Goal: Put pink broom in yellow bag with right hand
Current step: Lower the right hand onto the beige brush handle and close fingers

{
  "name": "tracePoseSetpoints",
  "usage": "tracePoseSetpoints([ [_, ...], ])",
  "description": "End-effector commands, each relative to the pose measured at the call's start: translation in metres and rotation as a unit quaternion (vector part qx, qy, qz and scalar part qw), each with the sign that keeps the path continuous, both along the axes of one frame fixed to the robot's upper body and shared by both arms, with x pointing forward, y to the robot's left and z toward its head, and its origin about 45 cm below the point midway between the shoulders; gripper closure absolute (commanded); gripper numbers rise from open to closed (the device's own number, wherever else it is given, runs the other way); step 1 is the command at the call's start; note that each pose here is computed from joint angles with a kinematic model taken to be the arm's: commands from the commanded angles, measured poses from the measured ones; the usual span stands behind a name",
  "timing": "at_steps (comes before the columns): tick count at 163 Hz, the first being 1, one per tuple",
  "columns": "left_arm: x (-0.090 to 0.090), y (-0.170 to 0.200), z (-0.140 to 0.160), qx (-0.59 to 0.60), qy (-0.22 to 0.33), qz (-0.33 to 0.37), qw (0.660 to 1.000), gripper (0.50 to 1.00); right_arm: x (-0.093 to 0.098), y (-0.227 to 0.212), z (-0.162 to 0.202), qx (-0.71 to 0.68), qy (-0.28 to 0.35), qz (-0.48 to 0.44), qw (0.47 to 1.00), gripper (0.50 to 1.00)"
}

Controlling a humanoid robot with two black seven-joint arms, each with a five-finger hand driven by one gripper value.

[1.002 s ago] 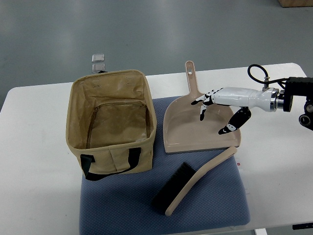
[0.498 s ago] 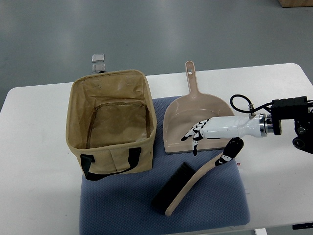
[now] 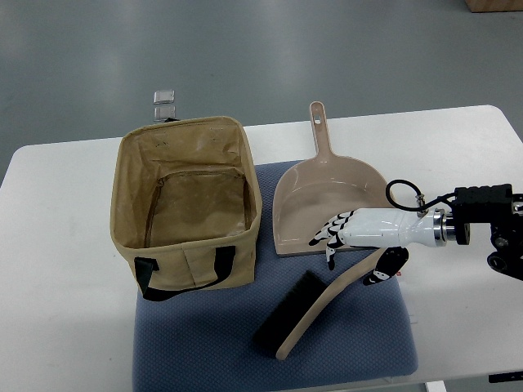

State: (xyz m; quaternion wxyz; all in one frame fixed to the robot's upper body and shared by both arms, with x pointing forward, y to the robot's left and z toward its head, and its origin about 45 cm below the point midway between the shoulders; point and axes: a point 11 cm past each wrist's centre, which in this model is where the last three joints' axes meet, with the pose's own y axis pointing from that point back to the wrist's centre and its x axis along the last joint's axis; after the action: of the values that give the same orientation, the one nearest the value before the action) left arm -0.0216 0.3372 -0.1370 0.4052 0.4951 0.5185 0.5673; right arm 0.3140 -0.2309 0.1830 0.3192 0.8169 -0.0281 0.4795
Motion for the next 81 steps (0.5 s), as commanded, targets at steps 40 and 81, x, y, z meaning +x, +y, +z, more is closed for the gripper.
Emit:
tracePoseSetpoints([
  [40,0.0,0.0,0.0,0.0,0.0,0.0,1.0,0.5,0.0008,0.0004,-0.007,-0.01,-0.017,-0.011,1.0,0.574],
  [81,0.0,0.0,0.0,0.0,0.0,0.0,1.0,0.5,0.0001,-0.0005,-0.0078,-0.011,-0.017,-0.012,1.0,0.595],
])
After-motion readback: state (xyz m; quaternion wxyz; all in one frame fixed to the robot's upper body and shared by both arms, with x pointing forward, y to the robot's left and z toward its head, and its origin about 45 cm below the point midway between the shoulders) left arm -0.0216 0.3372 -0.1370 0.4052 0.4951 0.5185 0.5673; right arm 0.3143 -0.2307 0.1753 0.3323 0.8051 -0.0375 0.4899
